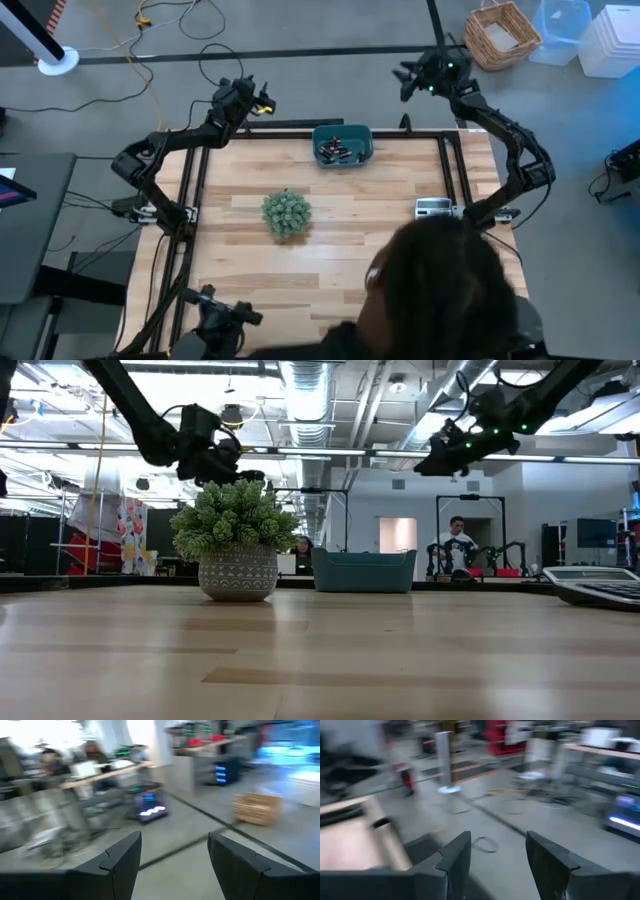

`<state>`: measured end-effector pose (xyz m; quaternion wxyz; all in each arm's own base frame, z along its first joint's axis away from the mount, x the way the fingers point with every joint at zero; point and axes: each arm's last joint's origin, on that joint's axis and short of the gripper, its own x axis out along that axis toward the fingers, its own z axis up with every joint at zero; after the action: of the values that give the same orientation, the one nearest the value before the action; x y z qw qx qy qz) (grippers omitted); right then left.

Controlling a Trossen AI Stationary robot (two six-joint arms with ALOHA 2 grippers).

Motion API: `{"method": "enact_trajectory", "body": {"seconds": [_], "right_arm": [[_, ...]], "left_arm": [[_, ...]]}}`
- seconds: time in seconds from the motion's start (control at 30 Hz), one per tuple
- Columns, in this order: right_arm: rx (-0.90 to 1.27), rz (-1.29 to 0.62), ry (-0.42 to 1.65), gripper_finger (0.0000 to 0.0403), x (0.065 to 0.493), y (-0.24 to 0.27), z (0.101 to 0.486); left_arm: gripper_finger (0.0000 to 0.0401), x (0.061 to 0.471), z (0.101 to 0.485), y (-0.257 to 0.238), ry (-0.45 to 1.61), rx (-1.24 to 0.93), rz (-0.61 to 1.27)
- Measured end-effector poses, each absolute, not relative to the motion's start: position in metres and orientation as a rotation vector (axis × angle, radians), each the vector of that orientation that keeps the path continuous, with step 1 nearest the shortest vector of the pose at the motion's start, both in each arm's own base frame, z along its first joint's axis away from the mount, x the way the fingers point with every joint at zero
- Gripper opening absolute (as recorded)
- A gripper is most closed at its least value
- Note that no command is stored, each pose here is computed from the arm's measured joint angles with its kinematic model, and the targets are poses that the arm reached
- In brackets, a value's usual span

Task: Sort batteries
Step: Put the silver battery into the green bin

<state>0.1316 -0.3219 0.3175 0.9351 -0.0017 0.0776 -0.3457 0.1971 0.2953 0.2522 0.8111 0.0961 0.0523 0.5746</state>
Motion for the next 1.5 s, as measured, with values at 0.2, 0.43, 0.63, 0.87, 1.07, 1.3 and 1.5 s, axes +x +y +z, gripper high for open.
{"method": "enact_trajectory", "body": {"seconds": [0.2,0.43,0.63,0.87,1.07,1.3,1.5], "right_arm": [[0.051,-1.032,0.088,0.0204,0.111,-0.335,0.321],[0.003,-1.207,0.093,0.0204,0.103,-0.343,0.319],[0.091,-1.209,0.061,0.0204,0.107,-0.354,0.303],[0.112,-1.089,0.032,0.0204,0.121,-0.362,0.309],[0.084,-0.975,0.052,0.0204,0.150,-0.355,0.328],[0.099,-0.812,0.016,0.0204,0.182,-0.341,0.348],[0.100,-0.713,0.039,0.0204,0.211,-0.324,0.359]], "left_arm": [[0.0222,0.190,0.260,0.305,0.143,0.189,1.428],[0.0222,0.176,0.264,0.319,0.174,0.107,1.479],[0.0222,0.165,0.264,0.327,0.159,0.091,1.293],[0.0222,0.171,0.257,0.325,0.268,-0.011,0.917],[0.0222,0.179,0.263,0.317,0.379,-0.208,0.499],[0.0222,0.182,0.254,0.290,0.567,-0.335,0.166],[0.0222,0.205,0.236,0.247,0.656,-0.233,-0.164]]}}
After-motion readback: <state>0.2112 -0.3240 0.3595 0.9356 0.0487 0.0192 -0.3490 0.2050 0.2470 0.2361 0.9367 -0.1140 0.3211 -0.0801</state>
